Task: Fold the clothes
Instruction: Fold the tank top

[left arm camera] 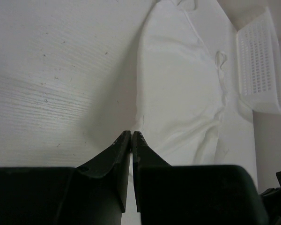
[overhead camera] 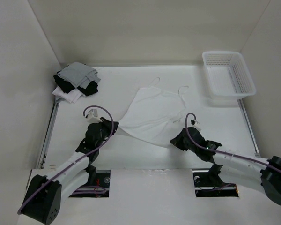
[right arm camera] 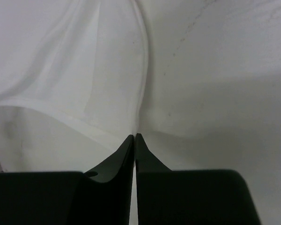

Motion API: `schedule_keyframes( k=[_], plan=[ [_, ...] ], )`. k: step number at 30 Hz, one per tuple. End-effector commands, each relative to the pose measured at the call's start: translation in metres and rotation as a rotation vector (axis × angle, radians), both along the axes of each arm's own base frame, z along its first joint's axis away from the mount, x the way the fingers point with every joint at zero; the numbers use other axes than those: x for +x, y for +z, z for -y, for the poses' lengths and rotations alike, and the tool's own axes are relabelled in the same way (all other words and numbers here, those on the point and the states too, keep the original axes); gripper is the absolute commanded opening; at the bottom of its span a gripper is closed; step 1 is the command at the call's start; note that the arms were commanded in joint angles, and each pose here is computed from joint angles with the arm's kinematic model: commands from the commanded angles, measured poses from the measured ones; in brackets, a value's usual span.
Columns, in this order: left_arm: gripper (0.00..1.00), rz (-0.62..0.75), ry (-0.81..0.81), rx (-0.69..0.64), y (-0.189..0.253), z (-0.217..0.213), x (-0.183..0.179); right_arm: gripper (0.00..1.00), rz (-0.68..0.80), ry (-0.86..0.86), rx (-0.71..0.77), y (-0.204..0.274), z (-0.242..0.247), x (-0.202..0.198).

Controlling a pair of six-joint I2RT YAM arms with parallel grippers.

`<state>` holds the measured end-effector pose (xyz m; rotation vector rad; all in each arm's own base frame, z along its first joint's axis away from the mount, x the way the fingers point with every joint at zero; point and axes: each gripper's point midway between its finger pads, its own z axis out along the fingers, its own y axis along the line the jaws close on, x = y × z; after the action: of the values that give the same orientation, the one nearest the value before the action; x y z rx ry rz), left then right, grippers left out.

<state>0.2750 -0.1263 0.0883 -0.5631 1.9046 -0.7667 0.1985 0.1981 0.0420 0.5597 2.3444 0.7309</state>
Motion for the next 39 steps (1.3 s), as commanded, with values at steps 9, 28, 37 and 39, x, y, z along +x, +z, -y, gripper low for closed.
schedule_keyframes(
  k=[9,28,37,39],
  plan=[
    [0.04,-0.014,-0.009,0.008,0.015,-0.012,-0.03,0.04,-0.216,0.069,0.061,-0.004,0.011,-0.109],
    [0.04,0.101,0.114,0.028,0.094,0.014,0.091,0.03,0.145,-0.152,-0.045,0.07,0.045,0.012],
    [0.04,0.109,0.113,0.076,0.1,0.058,0.184,0.02,0.243,-0.266,-0.05,0.09,0.094,0.098],
    [0.04,0.079,0.116,0.1,0.088,0.062,0.205,0.02,0.242,-0.272,-0.058,0.089,0.098,0.111]
  ],
)
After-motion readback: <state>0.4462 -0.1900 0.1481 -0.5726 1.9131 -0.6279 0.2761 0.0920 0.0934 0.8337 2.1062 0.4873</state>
